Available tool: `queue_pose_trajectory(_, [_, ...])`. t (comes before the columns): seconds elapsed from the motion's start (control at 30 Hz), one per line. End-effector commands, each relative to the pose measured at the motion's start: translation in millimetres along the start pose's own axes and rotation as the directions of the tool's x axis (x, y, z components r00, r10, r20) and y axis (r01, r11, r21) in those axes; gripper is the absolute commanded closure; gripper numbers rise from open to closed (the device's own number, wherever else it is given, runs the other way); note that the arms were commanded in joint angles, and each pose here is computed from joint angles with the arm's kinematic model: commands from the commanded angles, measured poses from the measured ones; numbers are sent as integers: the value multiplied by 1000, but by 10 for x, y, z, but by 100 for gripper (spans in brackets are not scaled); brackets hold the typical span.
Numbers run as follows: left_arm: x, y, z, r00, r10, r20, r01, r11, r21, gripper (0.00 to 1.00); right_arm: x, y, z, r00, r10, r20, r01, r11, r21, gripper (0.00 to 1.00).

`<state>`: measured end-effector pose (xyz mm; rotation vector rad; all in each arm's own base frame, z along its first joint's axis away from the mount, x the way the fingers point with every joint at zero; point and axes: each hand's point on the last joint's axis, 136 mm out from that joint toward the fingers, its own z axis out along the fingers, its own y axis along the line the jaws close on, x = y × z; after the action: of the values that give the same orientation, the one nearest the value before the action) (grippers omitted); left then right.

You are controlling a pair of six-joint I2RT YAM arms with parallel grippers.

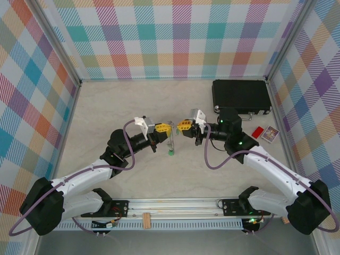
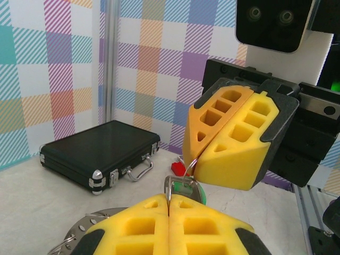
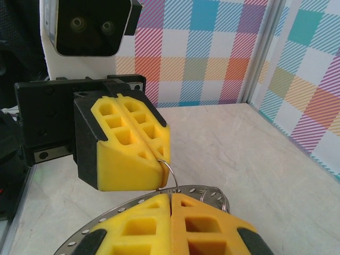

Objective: Put the keys on the keyring

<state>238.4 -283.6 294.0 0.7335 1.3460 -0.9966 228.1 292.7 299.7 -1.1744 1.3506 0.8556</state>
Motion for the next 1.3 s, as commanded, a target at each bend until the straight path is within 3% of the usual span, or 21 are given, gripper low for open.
queue_pose_trajectory(0.0, [-281, -137, 17, 996, 27, 87, -32, 998, 52, 100, -199, -22, 16, 997, -65, 45, 64, 998, 2, 100])
queue_pose_trajectory(0.43, [-275, -138, 20, 996, 26, 85, -30, 998, 52, 100, -232, -48, 21, 995, -75, 58, 74, 997, 28, 100])
queue_pose_trajectory(1.27, [-286, -118, 20, 996, 23, 87, -27, 999, 40, 100, -84, 143, 86, 999, -51, 17, 52, 996, -72, 100])
